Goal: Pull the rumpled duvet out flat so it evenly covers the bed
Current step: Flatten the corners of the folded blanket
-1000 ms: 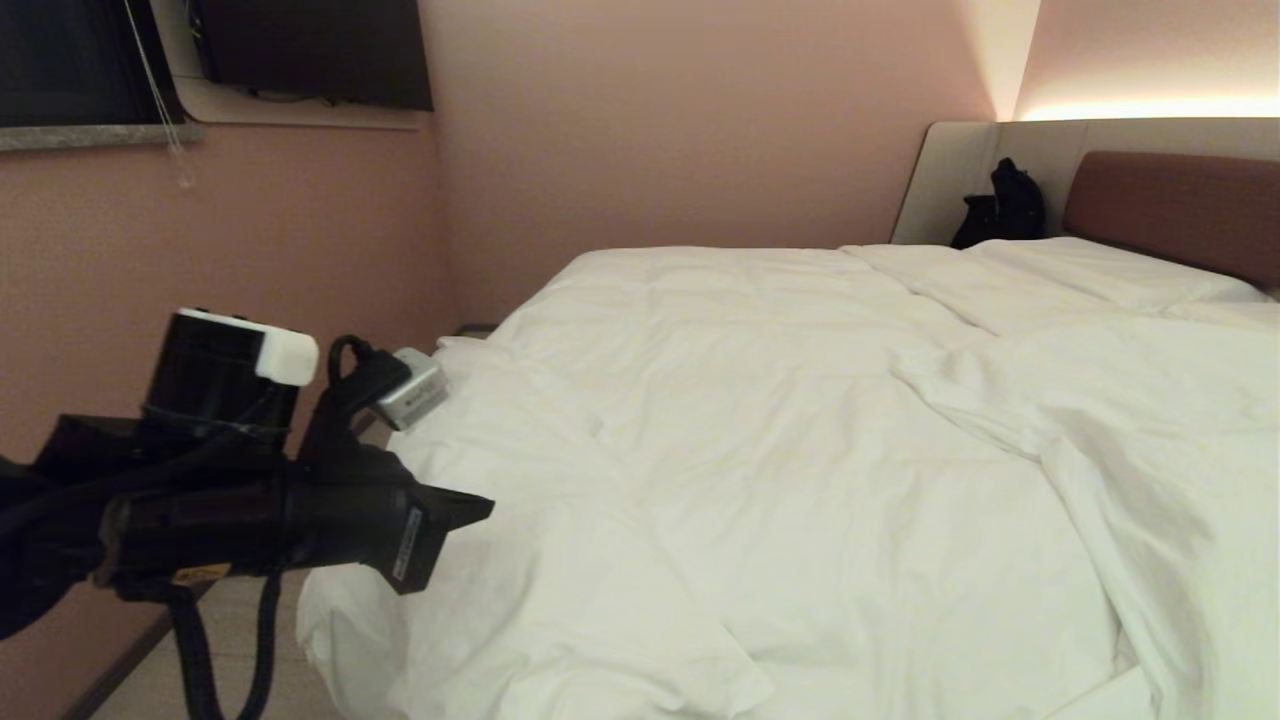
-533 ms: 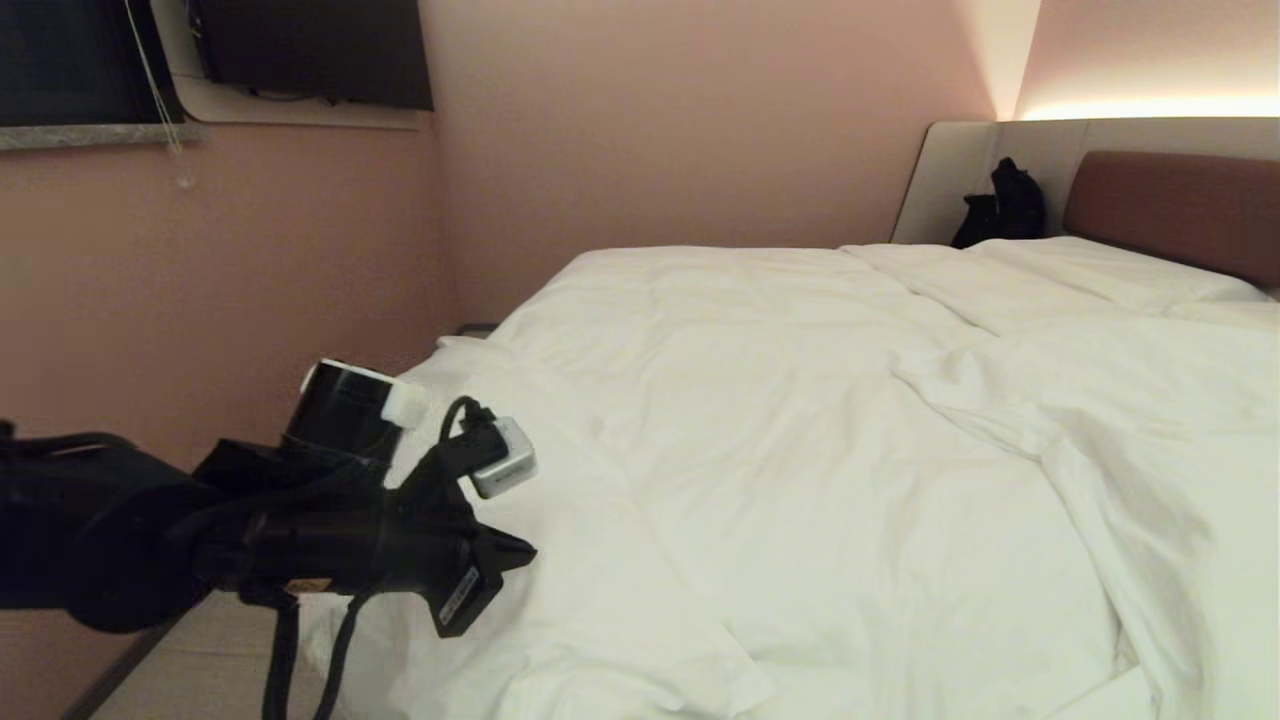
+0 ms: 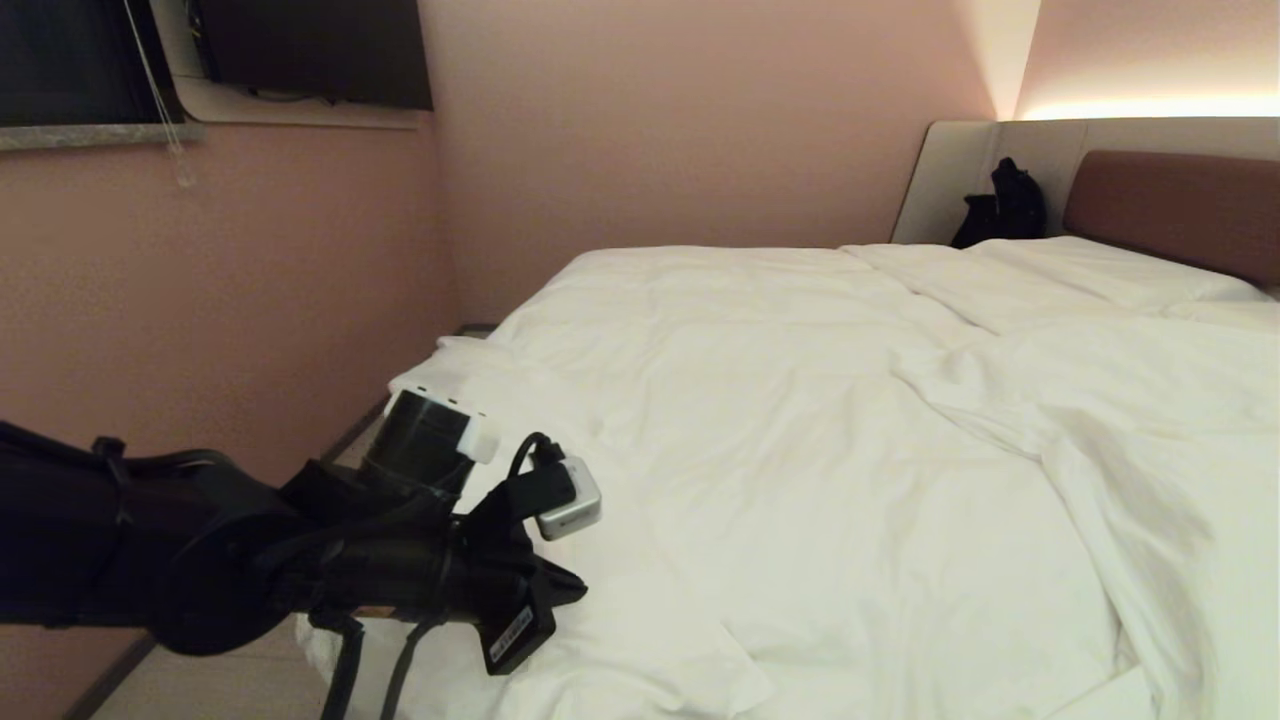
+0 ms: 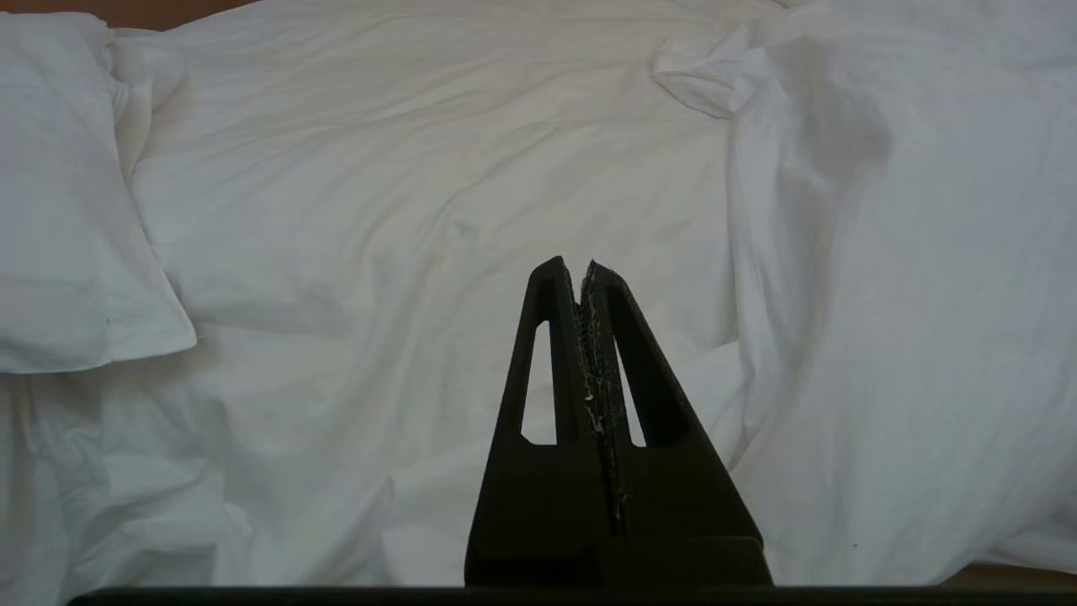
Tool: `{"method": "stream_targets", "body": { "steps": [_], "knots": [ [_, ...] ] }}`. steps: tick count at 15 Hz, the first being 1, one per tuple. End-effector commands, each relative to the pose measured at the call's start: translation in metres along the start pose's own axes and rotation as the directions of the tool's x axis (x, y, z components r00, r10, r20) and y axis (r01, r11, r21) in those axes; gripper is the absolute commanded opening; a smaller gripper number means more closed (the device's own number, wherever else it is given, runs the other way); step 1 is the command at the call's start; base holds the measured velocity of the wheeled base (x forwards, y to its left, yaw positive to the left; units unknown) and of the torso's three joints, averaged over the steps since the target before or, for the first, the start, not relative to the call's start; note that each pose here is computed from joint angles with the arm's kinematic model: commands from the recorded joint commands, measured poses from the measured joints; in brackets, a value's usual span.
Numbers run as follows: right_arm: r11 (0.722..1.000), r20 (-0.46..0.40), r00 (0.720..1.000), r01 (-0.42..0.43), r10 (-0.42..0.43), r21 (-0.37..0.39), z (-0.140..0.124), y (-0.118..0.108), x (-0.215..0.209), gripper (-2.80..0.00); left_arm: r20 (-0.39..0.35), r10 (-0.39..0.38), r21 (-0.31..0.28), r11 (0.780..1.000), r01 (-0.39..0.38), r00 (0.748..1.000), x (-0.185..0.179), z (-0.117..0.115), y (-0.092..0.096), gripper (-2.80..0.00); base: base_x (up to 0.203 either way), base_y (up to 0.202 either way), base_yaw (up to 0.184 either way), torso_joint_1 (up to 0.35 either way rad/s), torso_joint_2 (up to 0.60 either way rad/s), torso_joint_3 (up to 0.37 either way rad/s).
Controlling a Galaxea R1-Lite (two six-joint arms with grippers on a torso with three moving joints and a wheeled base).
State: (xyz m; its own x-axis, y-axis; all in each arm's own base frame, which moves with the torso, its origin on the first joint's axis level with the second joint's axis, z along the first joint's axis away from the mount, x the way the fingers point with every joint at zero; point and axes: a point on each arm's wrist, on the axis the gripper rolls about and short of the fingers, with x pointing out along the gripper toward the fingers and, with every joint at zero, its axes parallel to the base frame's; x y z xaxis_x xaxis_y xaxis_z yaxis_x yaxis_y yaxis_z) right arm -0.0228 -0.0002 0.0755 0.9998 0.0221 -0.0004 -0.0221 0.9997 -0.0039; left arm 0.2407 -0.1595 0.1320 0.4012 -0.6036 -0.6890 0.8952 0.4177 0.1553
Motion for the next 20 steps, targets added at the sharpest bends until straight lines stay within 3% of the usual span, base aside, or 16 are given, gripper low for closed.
{"method": "stream_targets", "body": {
  "steps": [1,2,11,15,20],
  "knots": [
    [1.000,0.000,1.000,-0.001,0.001,-0.002,0.000,0.000,0.000,-2.80,0.005,-0.021,0.028,0.999,0.020,1.000,0.003,0.005,-0.008,-2.80,0.000,0.000,0.000,0.000,0.00,0.000],
    [1.000,0.000,1.000,0.000,0.000,-0.001,0.000,0.000,0.000,-2.80,-0.004,-0.019,0.042,0.999,0.019,1.000,0.006,0.006,-0.011,0.00,0.000,0.000,0.000,0.000,0.00,0.000],
    [1.000,0.000,1.000,-0.001,0.001,-0.001,0.000,0.000,0.000,-2.80,-0.082,0.019,0.196,0.981,-0.002,0.996,0.052,0.007,-0.024,0.00,0.000,0.000,0.000,0.000,0.00,0.000],
    [1.000,0.000,1.000,-0.001,0.001,-0.002,0.000,0.000,0.000,-2.80,-0.142,0.020,0.207,0.978,0.010,0.990,0.078,-0.002,-0.023,0.00,0.000,0.000,0.000,0.000,0.00,0.000],
    [1.000,0.000,1.000,0.001,-0.001,-0.002,0.000,0.000,0.000,-2.80,-0.123,0.044,0.214,0.977,-0.017,0.991,0.108,-0.012,-0.020,0.00,0.000,0.000,0.000,0.000,0.00,0.000]
  ]
}}
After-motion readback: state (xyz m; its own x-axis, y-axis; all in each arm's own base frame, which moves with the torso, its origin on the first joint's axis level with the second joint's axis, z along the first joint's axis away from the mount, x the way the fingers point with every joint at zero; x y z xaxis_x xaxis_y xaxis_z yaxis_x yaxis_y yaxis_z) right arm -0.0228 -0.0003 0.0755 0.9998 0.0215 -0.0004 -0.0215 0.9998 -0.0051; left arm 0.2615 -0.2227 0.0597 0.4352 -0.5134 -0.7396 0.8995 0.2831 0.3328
